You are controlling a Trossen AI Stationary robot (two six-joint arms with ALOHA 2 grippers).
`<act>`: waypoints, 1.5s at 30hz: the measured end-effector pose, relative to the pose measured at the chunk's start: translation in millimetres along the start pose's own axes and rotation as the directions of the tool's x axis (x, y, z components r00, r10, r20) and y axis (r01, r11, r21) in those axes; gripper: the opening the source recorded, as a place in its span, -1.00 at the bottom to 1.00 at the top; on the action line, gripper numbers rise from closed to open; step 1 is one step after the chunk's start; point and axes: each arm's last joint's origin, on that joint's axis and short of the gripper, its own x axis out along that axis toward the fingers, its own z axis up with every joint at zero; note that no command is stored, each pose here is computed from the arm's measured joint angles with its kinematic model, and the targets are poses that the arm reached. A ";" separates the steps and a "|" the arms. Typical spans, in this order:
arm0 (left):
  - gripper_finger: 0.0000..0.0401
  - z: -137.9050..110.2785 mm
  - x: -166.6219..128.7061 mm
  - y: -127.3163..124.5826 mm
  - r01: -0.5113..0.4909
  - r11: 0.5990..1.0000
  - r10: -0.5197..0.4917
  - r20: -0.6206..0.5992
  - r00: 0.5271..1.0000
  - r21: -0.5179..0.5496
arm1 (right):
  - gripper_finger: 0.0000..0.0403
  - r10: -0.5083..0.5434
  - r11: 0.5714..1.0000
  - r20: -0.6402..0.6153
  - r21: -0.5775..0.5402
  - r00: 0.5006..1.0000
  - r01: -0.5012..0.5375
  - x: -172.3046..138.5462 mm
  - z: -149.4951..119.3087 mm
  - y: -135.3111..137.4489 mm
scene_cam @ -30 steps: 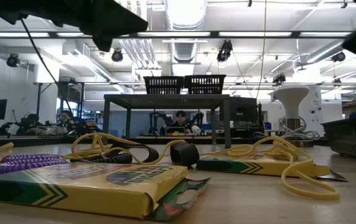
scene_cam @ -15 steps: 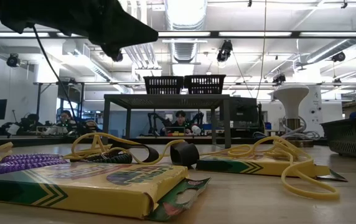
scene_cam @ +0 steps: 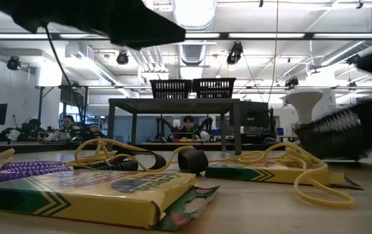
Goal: Pick & Place Office Desk Supplies
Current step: Put the black basket on the shelf
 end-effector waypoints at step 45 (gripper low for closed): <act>-0.31 -5.1 -109.5 -18.5 -0.221 0.954 0.172 -0.233 0.957 -0.202 | -0.95 -0.007 0.987 0.222 -0.158 0.975 0.043 103.0 260.3 -75.1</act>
